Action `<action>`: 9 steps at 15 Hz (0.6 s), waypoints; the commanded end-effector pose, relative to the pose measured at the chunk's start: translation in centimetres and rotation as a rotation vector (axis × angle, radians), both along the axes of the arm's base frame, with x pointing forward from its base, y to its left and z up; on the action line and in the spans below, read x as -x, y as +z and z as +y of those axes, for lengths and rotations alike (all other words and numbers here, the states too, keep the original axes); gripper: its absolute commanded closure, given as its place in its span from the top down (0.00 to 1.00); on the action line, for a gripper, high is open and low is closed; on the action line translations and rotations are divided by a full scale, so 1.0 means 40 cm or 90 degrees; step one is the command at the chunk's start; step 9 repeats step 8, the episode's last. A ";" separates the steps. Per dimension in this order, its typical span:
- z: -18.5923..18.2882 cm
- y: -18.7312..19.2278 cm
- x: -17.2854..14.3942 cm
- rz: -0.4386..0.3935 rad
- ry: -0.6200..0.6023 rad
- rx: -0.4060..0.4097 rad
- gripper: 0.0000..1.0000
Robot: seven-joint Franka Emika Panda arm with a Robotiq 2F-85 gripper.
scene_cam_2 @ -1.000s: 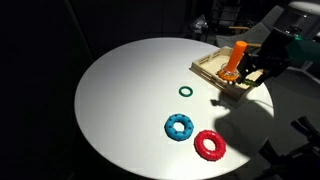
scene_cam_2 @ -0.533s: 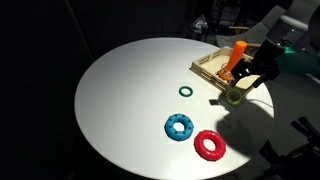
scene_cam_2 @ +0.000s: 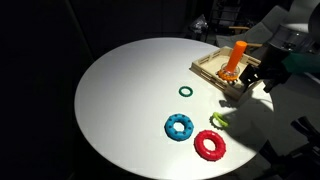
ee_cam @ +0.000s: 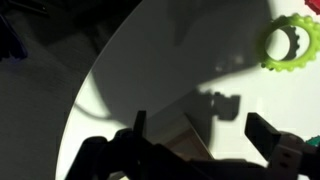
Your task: Take the light green ring off the stack and put it on the table
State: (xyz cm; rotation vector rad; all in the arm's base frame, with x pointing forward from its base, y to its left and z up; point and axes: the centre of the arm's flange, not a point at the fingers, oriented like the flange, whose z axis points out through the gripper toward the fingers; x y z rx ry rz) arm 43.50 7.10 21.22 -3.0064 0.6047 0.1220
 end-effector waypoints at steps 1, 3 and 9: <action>-0.033 0.056 -0.018 0.071 -0.009 -0.006 1.00; -0.045 0.077 -0.023 0.096 -0.013 -0.006 1.00; -0.047 0.074 -0.023 0.103 -0.016 -0.012 1.00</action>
